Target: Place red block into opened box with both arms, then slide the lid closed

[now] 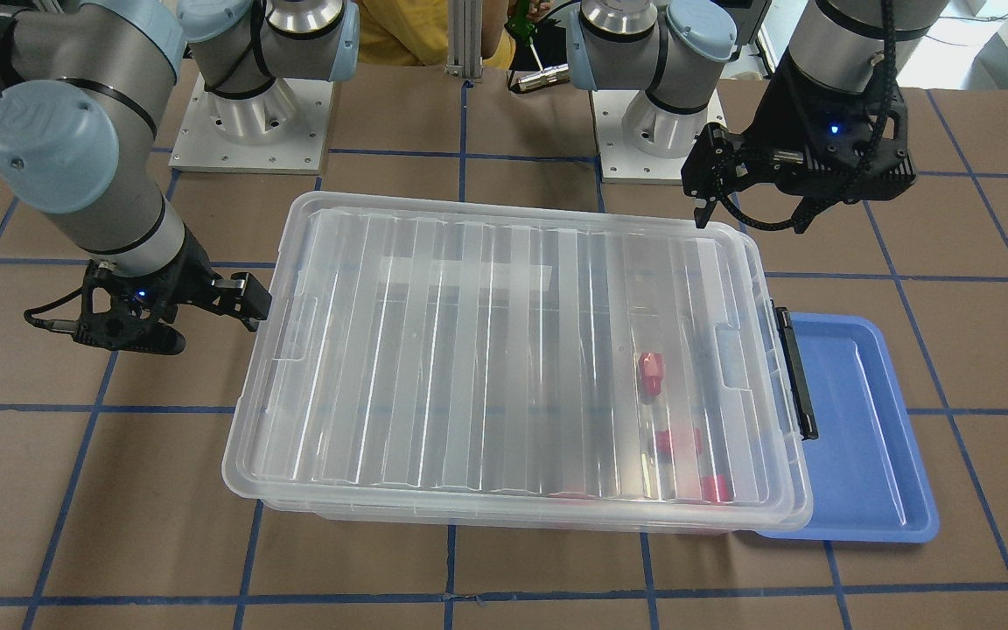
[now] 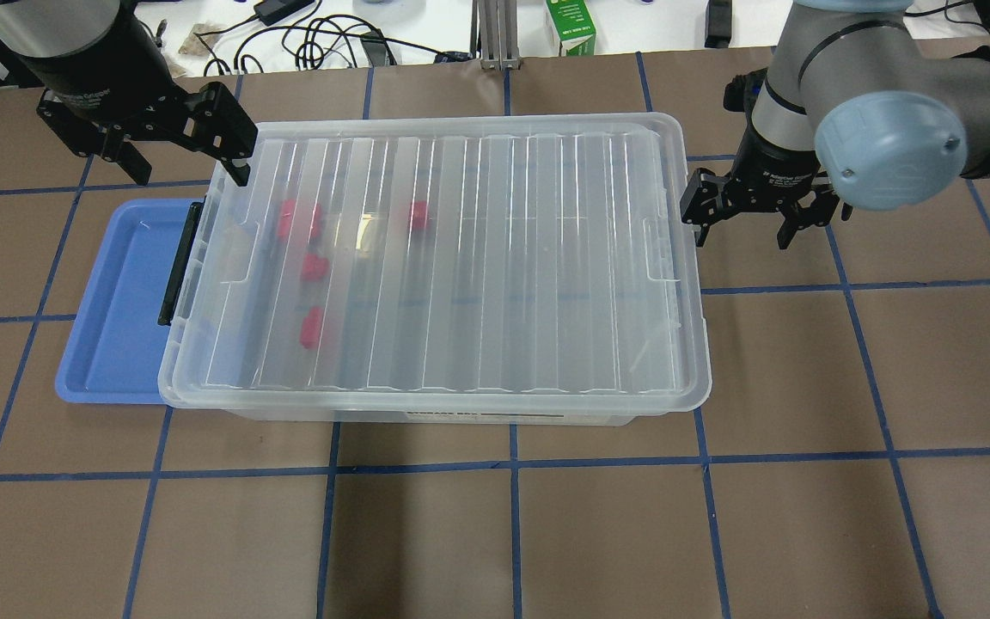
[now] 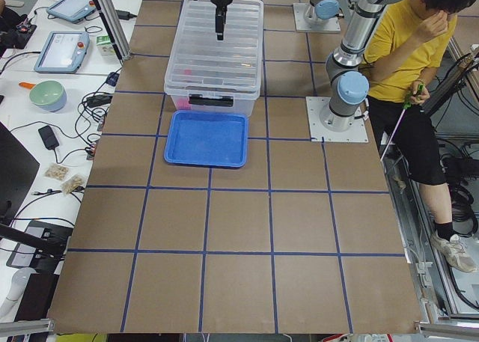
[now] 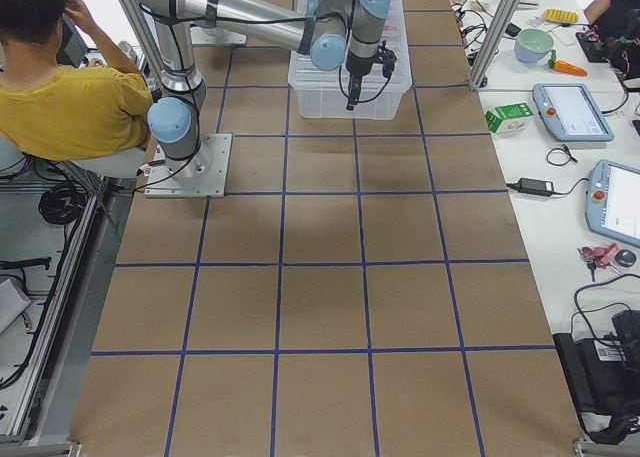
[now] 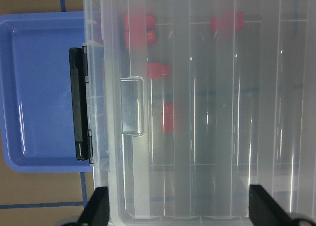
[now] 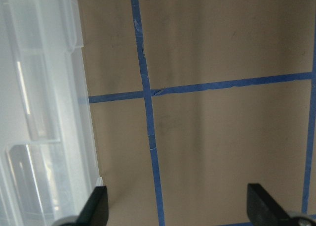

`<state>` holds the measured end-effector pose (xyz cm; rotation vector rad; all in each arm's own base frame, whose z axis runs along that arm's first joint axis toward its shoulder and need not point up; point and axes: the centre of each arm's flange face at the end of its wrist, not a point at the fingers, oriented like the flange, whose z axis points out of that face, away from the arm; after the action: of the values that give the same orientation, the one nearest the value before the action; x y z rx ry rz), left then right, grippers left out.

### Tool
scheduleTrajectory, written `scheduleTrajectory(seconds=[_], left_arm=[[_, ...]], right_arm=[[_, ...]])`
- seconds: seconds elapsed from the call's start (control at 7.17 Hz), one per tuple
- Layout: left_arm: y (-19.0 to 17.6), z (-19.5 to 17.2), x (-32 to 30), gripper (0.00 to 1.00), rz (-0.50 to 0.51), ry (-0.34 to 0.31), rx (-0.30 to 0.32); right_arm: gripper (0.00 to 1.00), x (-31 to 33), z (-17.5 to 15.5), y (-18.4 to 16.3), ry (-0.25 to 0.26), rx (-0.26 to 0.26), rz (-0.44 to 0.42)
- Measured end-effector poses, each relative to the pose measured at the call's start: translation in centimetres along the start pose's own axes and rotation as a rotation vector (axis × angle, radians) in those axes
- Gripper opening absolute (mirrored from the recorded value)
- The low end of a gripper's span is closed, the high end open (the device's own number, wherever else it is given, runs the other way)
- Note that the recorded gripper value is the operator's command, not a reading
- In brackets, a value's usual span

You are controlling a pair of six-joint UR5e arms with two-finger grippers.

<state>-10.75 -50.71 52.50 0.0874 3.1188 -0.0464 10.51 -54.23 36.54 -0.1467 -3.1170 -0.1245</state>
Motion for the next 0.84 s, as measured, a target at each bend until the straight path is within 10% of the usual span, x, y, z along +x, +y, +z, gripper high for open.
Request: scheduleTrajectory(seconds=[0.42, 0.84], left_arm=[[0.0, -0.1, 0.0, 1.00, 0.000, 0.000, 0.002], [0.0, -0.2, 0.0, 1.00, -0.001, 0.000, 0.004]], right_arm=[[1.00, 0.1, -5.0, 0.5, -0.002, 0.084, 0.014], [1.00, 0.0, -8.0, 2.8, -0.035, 0.038, 0.062]])
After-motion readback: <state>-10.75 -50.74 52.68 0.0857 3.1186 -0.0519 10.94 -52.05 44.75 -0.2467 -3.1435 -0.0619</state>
